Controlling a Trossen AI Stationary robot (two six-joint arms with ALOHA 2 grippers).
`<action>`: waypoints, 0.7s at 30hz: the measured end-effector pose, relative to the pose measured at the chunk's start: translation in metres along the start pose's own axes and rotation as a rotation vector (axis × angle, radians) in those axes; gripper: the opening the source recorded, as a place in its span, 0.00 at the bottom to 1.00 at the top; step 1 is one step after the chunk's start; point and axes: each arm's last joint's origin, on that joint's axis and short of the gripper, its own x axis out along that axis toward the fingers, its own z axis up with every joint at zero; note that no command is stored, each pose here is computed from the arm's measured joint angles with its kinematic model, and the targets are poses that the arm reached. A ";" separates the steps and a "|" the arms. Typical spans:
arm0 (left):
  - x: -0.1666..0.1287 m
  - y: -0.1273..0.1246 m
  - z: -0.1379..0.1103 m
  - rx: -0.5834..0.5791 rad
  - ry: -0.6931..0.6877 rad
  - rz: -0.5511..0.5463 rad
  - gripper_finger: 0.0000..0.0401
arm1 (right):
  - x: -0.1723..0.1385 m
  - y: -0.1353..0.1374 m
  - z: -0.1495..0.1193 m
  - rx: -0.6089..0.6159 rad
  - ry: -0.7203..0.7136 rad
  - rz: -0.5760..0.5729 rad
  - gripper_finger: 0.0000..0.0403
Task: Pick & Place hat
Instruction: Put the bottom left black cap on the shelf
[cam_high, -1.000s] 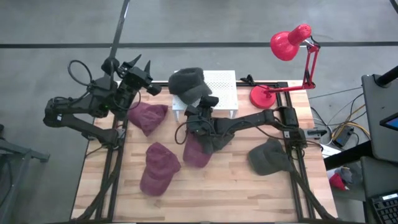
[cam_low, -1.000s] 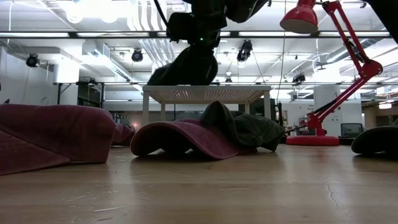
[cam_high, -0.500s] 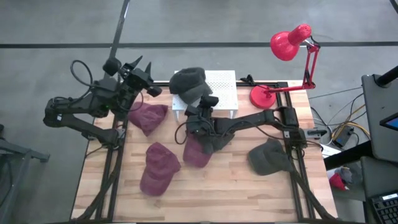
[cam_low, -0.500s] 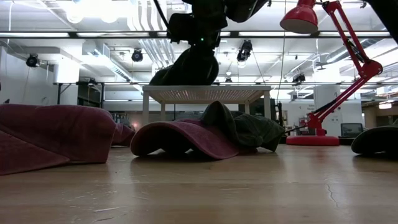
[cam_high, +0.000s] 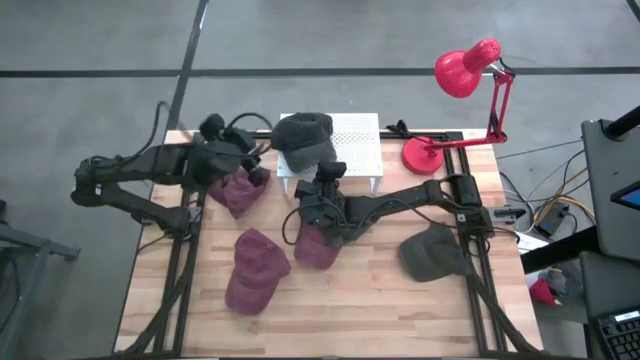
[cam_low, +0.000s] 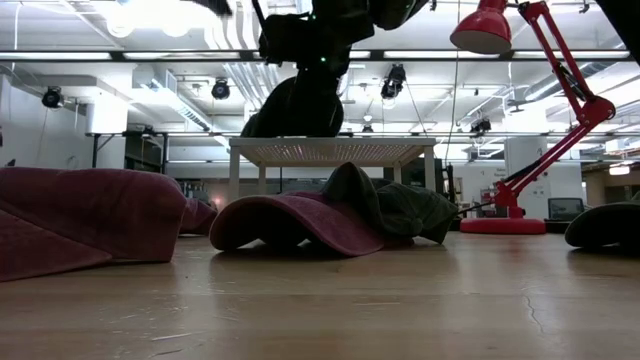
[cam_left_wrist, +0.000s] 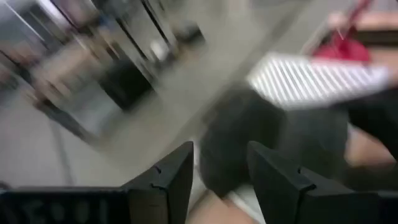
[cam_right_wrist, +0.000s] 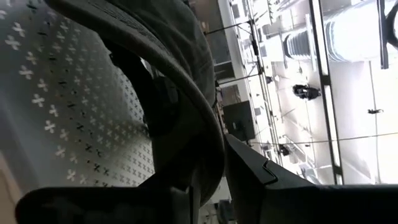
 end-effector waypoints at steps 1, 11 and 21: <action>0.005 -0.001 -0.005 -0.015 0.052 -0.027 0.41 | 0.000 0.001 0.000 0.002 0.000 0.000 0.15; 0.060 -0.035 -0.059 -0.067 0.220 -0.038 0.41 | -0.003 0.012 -0.009 -0.025 -0.001 0.002 0.15; 0.088 -0.045 -0.081 -0.129 0.227 -0.058 0.41 | -0.018 0.026 -0.018 -0.058 -0.054 0.039 0.15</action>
